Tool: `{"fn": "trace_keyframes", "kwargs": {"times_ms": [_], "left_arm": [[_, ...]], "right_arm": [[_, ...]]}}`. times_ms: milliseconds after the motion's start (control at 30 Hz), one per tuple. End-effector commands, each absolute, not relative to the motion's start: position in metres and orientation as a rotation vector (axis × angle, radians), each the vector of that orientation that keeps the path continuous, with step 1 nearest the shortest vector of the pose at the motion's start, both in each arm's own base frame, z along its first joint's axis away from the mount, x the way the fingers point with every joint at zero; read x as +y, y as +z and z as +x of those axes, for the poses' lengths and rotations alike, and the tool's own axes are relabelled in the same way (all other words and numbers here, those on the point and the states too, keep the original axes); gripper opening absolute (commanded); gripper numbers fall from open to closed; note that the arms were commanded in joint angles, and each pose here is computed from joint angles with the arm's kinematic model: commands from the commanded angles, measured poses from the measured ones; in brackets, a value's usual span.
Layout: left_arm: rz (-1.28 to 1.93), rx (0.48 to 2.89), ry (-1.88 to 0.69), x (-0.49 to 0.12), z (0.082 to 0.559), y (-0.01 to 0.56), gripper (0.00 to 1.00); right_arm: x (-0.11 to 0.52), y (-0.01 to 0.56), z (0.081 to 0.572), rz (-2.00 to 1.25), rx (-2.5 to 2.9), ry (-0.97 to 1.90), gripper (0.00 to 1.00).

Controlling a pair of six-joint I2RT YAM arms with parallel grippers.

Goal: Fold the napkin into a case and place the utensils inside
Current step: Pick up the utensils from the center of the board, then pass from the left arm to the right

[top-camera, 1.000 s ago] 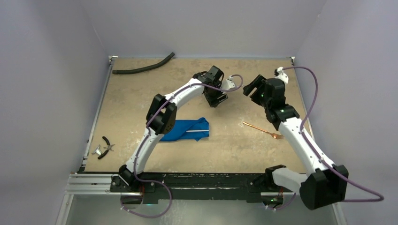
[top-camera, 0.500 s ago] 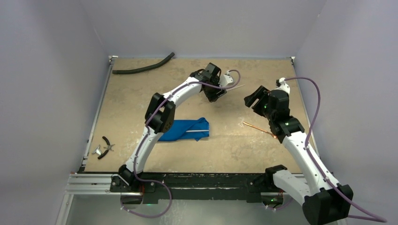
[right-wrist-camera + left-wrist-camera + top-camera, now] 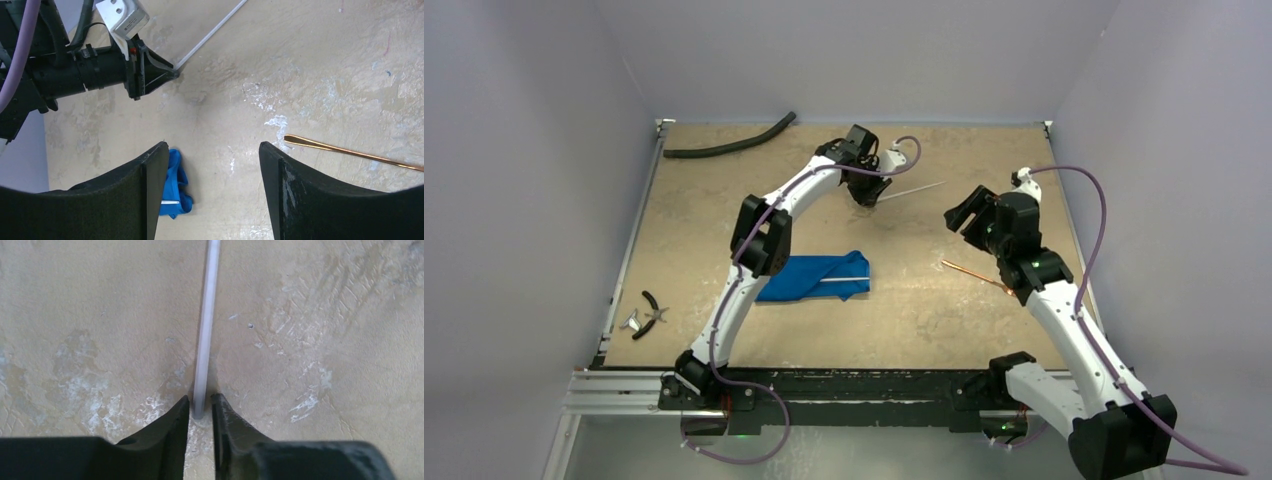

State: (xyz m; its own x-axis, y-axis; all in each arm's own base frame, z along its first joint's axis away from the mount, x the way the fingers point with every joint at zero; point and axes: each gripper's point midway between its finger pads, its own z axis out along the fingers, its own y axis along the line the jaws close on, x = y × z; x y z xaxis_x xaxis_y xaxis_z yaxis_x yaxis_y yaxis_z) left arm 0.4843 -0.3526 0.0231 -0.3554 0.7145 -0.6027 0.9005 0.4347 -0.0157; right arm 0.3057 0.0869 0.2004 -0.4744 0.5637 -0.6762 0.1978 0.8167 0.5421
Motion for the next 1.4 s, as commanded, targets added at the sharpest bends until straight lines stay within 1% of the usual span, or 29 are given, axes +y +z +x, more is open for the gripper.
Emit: {"fn": "trace_keyframes", "kwargs": {"times_ms": [0, 67, 100, 200, 333, 467, 567, 700, 833, 1000, 1167, 1367], "left_arm": [[1.441, 2.313, -0.573, -0.344, 0.445, -0.014, 0.15], [1.440, 2.315, -0.578, -0.345, 0.443, -0.014, 0.03], [1.439, 2.316, -0.579, -0.345, 0.442, -0.014, 0.00], [1.426, 2.316, -0.566, -0.342, 0.440, -0.008, 0.00], [1.382, 2.277, -0.552, -0.337, 0.441, 0.028, 0.00], [1.312, 2.243, -0.584, -0.328, 0.438, 0.076, 0.00], [1.279, 2.229, -0.613, -0.318, 0.428, 0.108, 0.00], [1.207, 2.233, -0.669, -0.301, 0.410, 0.138, 0.00], [1.164, 2.261, -0.739, -0.284, 0.390, 0.152, 0.00], [1.158, 2.275, -0.798, -0.272, 0.365, 0.165, 0.00], [1.157, 2.262, -0.861, -0.270, 0.345, 0.177, 0.00], [1.156, 2.244, -0.915, -0.270, 0.330, 0.192, 0.00]], "right_arm": [[0.085, 0.226, 0.310, 0.558, 2.000, 0.505, 0.69], [0.085, 0.225, 0.309, 0.561, 1.998, 0.505, 0.68], [0.084, 0.225, 0.309, 0.561, 1.995, 0.504, 0.68], [0.085, 0.222, 0.310, 0.564, 1.995, 0.506, 0.67], [0.089, 0.212, 0.319, 0.574, 2.012, 0.515, 0.67], [0.099, 0.200, 0.335, 0.587, 2.037, 0.552, 0.72], [0.111, 0.196, 0.349, 0.582, 2.032, 0.641, 0.75], [0.135, 0.190, 0.360, 0.572, 2.033, 0.818, 0.77], [0.152, 0.185, 0.366, 0.579, 2.014, 0.959, 0.78], [0.169, 0.198, 0.376, 0.550, 1.966, 1.097, 0.78], [0.174, 0.213, 0.389, 0.549, 1.898, 1.157, 0.78], [0.179, 0.201, 0.393, 0.583, 1.919, 1.194, 0.77]]}}
